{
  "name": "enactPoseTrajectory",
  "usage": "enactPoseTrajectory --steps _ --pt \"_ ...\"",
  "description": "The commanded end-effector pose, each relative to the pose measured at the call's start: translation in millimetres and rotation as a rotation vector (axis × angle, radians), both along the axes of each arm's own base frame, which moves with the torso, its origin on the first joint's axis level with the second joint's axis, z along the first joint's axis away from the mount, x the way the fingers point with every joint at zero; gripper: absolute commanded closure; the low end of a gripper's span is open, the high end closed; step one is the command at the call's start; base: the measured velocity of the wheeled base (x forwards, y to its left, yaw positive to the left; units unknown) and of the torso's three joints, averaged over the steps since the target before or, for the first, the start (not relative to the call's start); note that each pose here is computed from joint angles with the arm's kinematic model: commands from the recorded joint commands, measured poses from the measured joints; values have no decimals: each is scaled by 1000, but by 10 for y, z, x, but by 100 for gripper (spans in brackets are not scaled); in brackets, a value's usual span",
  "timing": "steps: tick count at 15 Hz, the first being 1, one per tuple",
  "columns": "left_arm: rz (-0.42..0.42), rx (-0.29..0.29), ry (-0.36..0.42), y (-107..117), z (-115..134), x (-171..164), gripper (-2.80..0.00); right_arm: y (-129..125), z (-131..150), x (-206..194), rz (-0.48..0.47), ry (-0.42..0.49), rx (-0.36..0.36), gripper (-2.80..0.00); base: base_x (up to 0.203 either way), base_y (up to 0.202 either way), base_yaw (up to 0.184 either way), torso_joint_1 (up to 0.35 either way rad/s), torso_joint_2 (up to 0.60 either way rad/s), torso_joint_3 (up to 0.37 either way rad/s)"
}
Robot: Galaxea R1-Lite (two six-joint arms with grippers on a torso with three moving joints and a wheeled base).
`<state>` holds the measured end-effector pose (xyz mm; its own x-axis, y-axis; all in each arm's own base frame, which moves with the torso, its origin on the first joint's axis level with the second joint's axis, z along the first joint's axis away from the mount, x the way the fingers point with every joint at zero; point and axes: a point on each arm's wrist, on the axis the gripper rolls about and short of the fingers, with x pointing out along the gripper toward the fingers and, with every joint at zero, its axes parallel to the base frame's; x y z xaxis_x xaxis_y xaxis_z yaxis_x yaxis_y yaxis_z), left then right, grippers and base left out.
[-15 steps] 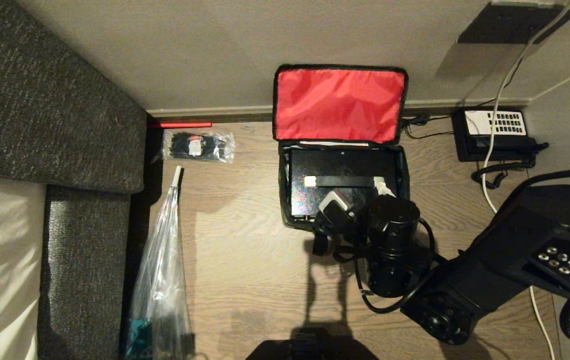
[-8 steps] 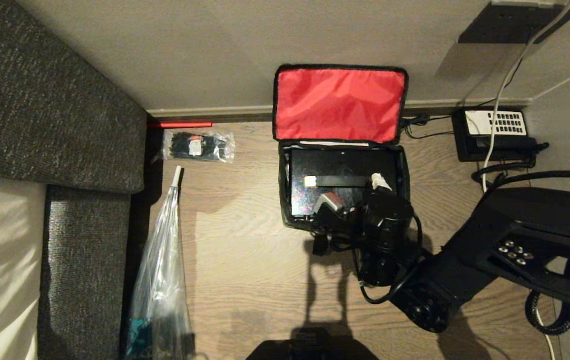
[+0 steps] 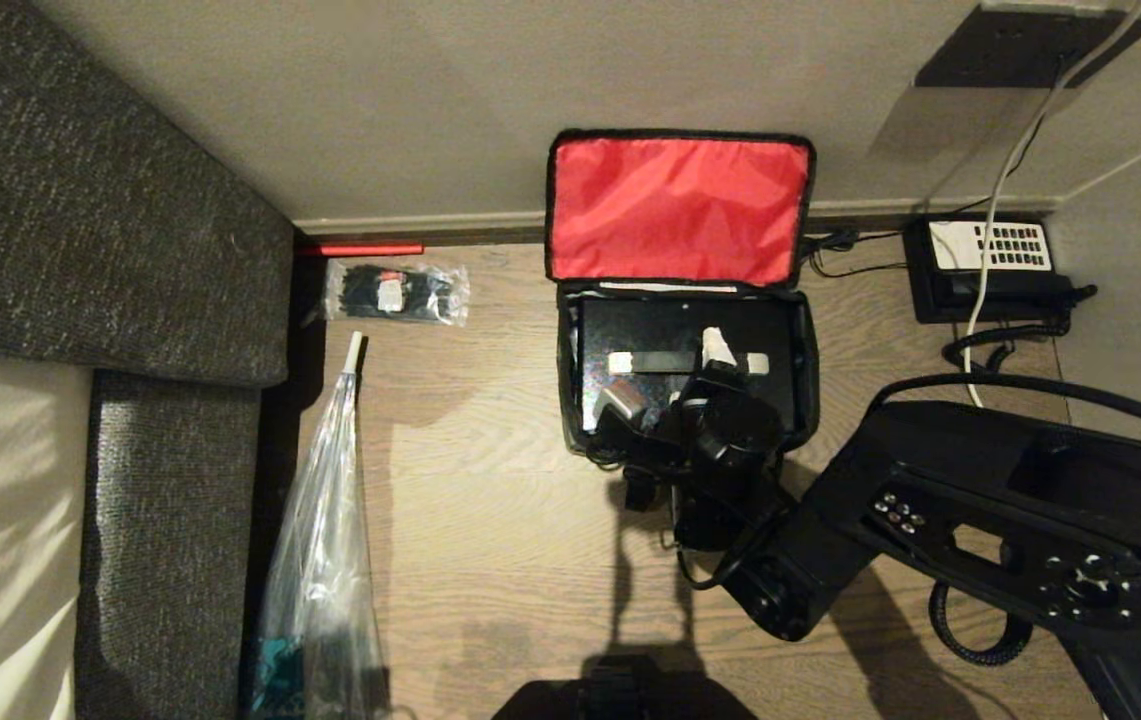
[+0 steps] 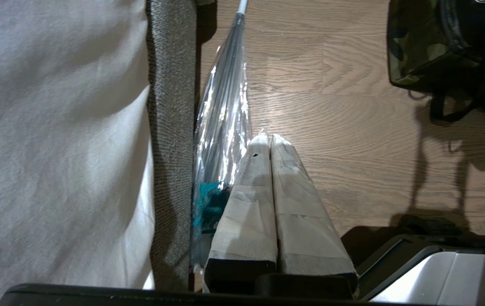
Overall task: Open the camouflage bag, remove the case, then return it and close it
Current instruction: Grip the handle
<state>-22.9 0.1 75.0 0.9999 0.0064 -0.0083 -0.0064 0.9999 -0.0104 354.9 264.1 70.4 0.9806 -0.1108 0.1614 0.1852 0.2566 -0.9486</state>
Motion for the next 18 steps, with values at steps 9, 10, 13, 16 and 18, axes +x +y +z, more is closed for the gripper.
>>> enactPoseTrajectory --steps 9,10,13,16,18 --pt "1 0 -1 0 0 0 0 -9 -159 223 -54 0 -171 -280 0 0 0 0 0 0" --pt "1 0 -1 0 0 0 0 -64 -122 281 -76 -7 -191 -280 0 0 0 0 0 0" --pt "1 0 -1 0 0 0 0 -145 -34 324 -99 -16 -221 -280 0 0 0 0 0 0" --pt "1 0 -1 0 0 0 0 -163 -63 322 -102 -6 -237 -280 0 0 0 0 0 0" --pt "1 0 -1 0 0 0 0 -225 -43 368 -130 -2 -279 -280 0 0 0 0 0 0"
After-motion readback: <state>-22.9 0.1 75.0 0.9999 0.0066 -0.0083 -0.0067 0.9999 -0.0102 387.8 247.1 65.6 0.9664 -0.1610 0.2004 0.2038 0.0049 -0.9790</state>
